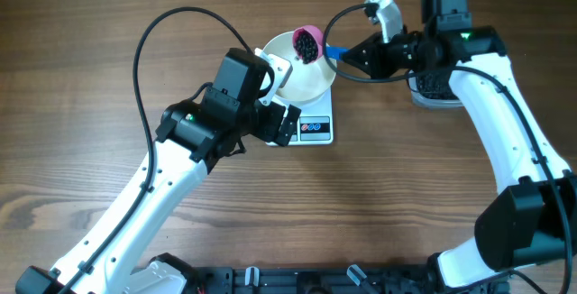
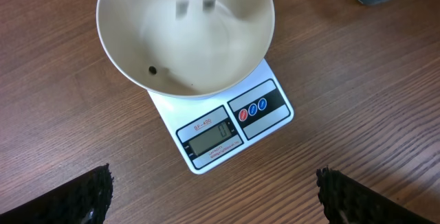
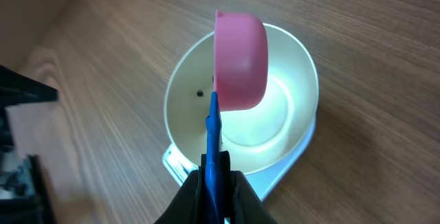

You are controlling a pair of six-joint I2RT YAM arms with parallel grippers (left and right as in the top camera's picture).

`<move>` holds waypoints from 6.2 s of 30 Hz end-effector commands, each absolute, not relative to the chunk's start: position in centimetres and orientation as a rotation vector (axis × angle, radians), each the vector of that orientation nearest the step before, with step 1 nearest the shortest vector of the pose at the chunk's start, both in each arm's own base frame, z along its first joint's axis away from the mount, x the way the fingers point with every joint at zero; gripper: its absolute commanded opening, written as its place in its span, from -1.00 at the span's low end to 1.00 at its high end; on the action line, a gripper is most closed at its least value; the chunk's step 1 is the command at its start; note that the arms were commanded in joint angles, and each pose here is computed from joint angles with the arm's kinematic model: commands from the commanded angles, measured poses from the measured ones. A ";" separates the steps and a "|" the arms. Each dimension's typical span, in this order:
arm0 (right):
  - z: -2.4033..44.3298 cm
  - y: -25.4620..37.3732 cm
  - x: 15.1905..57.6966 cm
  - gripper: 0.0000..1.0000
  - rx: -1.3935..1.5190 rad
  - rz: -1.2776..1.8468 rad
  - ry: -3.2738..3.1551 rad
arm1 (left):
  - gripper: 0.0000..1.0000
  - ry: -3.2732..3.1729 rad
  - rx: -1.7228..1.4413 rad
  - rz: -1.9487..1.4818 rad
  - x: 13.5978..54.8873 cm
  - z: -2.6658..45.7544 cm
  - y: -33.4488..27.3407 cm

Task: Scoop item into bowl and weigh 150g on scale
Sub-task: 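Tilt the scoop over the bowl to pour beans in, then carry the empty scoop back right to the bean tub, then scoop black beans again with the right gripper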

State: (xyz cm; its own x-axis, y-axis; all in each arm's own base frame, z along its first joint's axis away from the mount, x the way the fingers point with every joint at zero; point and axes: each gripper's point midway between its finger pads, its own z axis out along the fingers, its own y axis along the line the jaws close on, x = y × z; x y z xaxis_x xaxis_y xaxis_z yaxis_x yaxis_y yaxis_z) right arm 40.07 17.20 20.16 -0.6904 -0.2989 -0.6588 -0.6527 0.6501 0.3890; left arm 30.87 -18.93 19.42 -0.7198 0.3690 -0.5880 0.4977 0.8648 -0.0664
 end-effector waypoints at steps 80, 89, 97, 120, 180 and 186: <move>25.8 -4.0 39.7 -0.91 -0.200 0.165 2.365 | 1.00 2.460 0.670 -0.301 30.6 18.9 -19.2; 18.6 -9.9 36.8 -0.91 -0.002 -0.046 2.696 | 1.00 2.460 0.670 -0.301 30.6 18.9 -19.2; 15.4 -10.2 37.2 -0.91 0.005 -0.033 2.787 | 1.00 2.460 0.670 -0.301 30.6 18.9 -19.2; 12.5 -2.3 36.7 -0.91 -0.334 0.428 2.826 | 1.00 2.460 0.670 -0.302 30.6 18.9 -19.2; 15.2 -7.8 35.9 -0.91 0.168 0.801 2.629 | 1.00 2.460 0.670 -0.302 30.6 18.9 -19.2; 15.9 -8.1 35.1 -0.91 0.301 0.923 2.590 | 1.00 2.460 0.670 -0.302 30.6 18.9 -19.2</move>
